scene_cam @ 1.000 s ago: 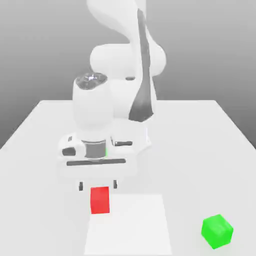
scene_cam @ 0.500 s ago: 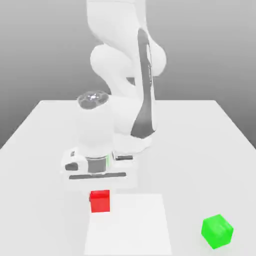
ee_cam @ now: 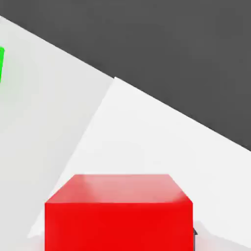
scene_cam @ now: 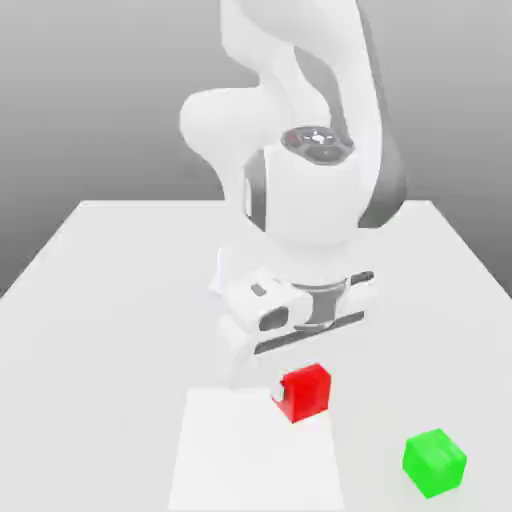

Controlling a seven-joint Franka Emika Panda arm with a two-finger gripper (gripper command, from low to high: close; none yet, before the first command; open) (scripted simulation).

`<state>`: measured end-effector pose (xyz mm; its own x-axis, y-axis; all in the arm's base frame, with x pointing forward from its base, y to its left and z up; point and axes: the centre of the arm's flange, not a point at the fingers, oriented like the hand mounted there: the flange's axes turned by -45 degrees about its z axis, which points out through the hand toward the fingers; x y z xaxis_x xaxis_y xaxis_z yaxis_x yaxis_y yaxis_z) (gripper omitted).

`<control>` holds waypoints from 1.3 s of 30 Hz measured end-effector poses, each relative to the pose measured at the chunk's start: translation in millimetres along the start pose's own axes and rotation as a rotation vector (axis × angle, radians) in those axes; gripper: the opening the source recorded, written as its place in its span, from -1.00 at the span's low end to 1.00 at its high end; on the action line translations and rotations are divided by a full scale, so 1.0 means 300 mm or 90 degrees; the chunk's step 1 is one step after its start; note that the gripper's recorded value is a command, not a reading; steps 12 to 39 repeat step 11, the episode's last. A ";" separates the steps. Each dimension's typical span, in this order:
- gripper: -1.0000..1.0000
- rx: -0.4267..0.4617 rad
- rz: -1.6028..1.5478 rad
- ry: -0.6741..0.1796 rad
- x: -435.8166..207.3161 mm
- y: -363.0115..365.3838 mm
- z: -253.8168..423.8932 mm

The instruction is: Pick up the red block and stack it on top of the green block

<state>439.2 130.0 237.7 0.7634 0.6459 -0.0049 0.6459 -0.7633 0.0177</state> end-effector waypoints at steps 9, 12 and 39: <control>1.00 0.011 -0.130 0.004 0.199 -0.214 0.169; 1.00 0.011 -0.130 0.004 0.199 -0.214 0.169; 1.00 0.011 -0.130 0.004 0.199 -0.214 0.169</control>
